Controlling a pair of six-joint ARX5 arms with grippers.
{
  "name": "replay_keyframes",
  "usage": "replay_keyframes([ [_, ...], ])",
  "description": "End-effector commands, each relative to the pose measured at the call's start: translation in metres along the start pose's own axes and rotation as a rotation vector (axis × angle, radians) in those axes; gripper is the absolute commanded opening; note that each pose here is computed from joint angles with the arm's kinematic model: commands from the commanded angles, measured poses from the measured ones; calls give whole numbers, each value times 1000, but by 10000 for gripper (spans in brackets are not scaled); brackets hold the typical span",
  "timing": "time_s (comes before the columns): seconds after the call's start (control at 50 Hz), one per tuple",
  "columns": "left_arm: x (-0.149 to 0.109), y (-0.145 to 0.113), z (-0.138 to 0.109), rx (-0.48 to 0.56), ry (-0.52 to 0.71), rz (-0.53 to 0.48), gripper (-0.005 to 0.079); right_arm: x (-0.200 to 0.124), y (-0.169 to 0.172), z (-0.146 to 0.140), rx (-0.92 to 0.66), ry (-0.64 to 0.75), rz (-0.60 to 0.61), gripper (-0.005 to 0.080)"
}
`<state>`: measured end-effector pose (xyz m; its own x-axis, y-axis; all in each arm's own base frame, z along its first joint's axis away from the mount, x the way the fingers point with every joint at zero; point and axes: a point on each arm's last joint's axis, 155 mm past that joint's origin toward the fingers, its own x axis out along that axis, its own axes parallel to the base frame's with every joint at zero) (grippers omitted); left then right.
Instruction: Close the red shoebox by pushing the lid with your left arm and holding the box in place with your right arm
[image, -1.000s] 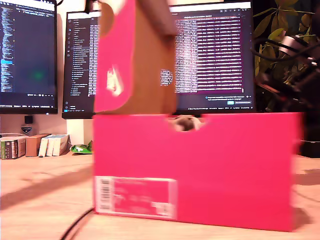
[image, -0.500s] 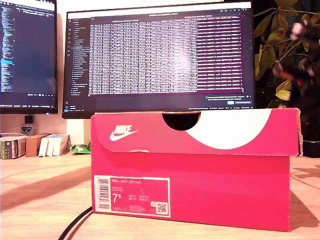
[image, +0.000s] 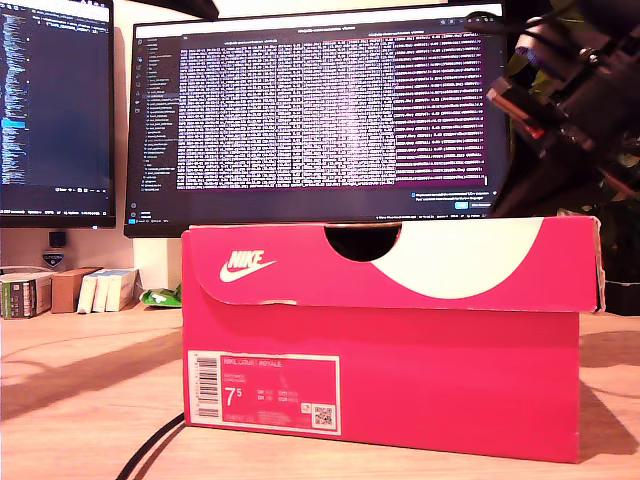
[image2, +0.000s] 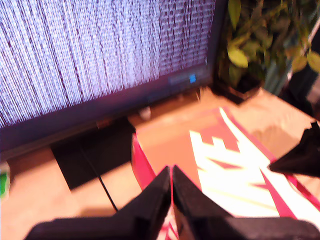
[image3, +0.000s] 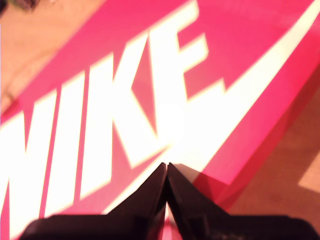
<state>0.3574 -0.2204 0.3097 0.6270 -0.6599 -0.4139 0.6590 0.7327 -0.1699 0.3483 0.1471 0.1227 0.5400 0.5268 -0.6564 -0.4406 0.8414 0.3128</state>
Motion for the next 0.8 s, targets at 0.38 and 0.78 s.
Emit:
replay_keyframes([
  [0.38,-2,1,-13,31,43,-4,-19,-2,-8,-8,-103,38,-58,-12],
  [0.78,-22,52,-18,11,51,118,-19,-40,-17,43,-173,-165,-208,-13],
])
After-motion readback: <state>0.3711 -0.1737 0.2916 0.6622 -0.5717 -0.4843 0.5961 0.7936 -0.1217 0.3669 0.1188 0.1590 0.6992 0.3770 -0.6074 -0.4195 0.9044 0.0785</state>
